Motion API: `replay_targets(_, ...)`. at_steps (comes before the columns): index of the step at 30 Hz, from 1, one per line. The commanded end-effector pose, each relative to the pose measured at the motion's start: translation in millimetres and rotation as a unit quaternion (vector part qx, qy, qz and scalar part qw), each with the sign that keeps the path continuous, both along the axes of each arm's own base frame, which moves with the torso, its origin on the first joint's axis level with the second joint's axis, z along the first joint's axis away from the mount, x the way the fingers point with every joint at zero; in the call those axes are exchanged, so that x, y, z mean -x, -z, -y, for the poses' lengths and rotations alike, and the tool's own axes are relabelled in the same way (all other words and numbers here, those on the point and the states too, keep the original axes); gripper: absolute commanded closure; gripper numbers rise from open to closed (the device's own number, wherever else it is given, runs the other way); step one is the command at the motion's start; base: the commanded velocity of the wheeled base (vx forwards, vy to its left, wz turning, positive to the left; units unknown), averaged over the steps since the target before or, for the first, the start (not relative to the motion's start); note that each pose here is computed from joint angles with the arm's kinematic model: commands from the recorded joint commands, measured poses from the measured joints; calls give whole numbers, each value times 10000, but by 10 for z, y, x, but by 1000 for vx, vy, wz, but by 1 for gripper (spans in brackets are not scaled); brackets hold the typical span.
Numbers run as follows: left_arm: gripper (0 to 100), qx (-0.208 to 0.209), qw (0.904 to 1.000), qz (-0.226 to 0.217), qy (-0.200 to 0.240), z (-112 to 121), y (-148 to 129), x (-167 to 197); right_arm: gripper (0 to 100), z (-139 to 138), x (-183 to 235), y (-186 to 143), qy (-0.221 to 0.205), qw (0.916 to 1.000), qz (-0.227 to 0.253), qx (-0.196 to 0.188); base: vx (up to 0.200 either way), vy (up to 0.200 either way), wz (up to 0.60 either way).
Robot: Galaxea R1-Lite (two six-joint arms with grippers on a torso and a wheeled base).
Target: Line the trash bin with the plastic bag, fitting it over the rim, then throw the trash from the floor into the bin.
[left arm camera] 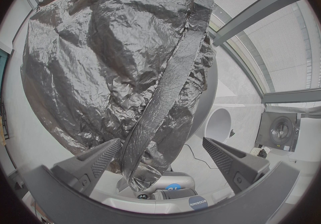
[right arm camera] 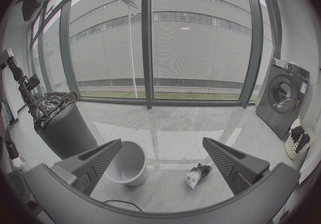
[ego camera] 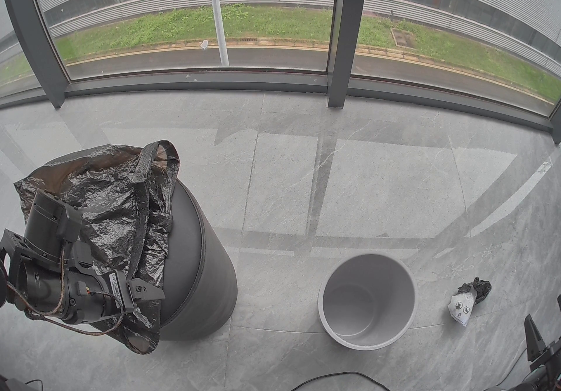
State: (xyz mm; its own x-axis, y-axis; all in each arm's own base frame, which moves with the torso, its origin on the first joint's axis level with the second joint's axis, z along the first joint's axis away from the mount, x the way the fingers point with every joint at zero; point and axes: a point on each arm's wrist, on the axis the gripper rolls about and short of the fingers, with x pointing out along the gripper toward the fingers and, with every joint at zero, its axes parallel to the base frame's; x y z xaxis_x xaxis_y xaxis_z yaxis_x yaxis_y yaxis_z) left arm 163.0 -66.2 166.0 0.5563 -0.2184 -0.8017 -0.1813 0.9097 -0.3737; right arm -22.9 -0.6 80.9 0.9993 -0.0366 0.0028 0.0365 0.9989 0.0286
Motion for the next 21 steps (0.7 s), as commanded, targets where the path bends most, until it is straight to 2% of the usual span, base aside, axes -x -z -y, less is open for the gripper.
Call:
replay_targets(1, 0, 59, 9999, 112, 15, 11, -59, -19, 0, 0, -2, 52, 1, 10000, -14, -3, 0, 0, 0)
replay_targets(12, 0, -26, 9995, 295, -102, -34, -127, 43, 0, 0, -2, 52, 1, 10000, -14, -3, 0, 0, 0)
replay_targets(15, 0, -192, 9993, 301, -118, -48, -101, 69, 0, 0, -2, 52, 1, 10000, -14, -3, 0, 0, 0)
replay_targets(17, 0, -448, 9987, 215, -115, -74, -55, 120, 0, 0, -2, 52, 1, 10000, -14, -3, 0, 0, 0)
replay_targets(21, 0, -831, 9965, 55, 93, -104, 46, 184, 0, 0, -2, 52, -7, 10000, -14, -3, 0, 0, 0)
